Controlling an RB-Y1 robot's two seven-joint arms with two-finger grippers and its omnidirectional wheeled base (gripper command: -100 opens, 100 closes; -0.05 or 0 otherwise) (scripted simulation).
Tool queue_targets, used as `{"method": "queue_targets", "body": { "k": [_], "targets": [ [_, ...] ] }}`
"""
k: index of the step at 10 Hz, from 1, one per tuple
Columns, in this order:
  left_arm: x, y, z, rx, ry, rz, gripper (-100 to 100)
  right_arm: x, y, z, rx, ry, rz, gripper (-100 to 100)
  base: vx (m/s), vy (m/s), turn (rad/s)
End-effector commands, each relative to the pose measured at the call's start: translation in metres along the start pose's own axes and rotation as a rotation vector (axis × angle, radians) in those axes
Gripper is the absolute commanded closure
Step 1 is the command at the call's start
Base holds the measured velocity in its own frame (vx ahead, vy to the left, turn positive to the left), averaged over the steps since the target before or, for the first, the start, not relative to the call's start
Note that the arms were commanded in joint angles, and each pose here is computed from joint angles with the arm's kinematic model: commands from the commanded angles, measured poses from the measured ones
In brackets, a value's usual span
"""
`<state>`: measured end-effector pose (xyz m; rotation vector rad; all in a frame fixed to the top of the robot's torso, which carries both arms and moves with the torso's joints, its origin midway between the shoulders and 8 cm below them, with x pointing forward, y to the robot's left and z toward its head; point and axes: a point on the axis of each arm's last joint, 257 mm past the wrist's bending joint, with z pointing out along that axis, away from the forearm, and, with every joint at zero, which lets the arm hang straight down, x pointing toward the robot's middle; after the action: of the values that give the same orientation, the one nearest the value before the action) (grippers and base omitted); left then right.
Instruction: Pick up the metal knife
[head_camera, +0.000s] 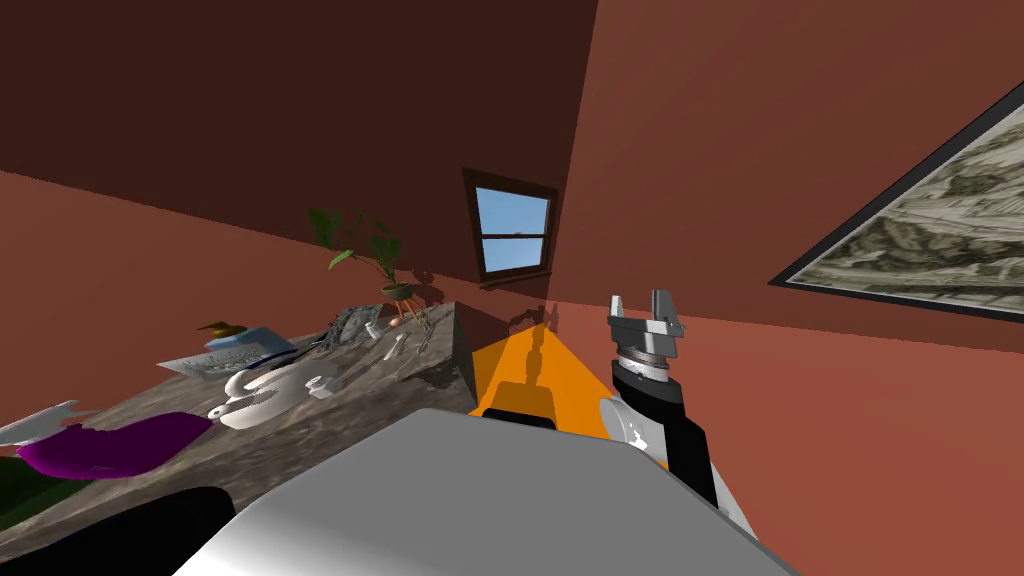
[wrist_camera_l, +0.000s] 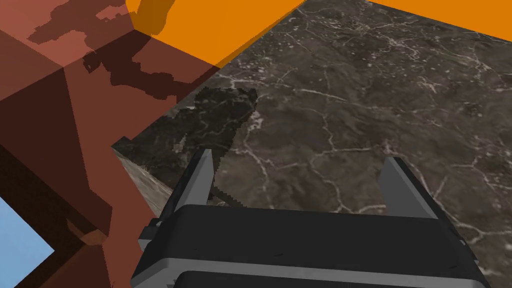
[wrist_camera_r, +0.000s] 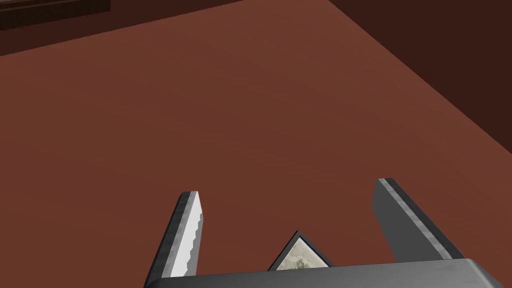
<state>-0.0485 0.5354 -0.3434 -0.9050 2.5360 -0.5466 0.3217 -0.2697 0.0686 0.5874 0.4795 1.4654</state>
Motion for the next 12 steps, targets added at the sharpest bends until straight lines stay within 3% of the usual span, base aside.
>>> {"method": "queue_targets", "body": {
  "k": [1, 2, 4, 7, 12],
  "targets": [
    [0.001, 0.019, -0.015, -0.064, 0.044, -0.025, -100, 0.000, 0.000, 0.000, 0.000, 0.000, 0.000, 0, 0.239, -0.015, -0.298],
    [-0.002, 0.019, -0.015, -0.067, 0.050, -0.016, -100, 0.000, 0.000, 0.000, 0.000, 0.000, 0.000, 0, 0.189, 0.001, -0.104],
    [-0.007, 0.039, -0.033, -0.143, 0.097, -0.034, -100, 0.000, 0.000, 0.000, 0.000, 0.000, 0.000, 0, 0.213, -0.045, -0.248],
    [-0.021, 0.058, -0.051, -0.231, 0.141, -0.052, -100, 0.000, 0.000, 0.000, 0.000, 0.000, 0.000, 0, 0.330, 0.035, -0.302],
    [-0.042, 0.070, -0.061, -0.312, 0.168, -0.071, -100, 0.000, 0.000, 0.000, 0.000, 0.000, 0.000, 0, 0.225, 0.076, -0.228]
  ]
}}
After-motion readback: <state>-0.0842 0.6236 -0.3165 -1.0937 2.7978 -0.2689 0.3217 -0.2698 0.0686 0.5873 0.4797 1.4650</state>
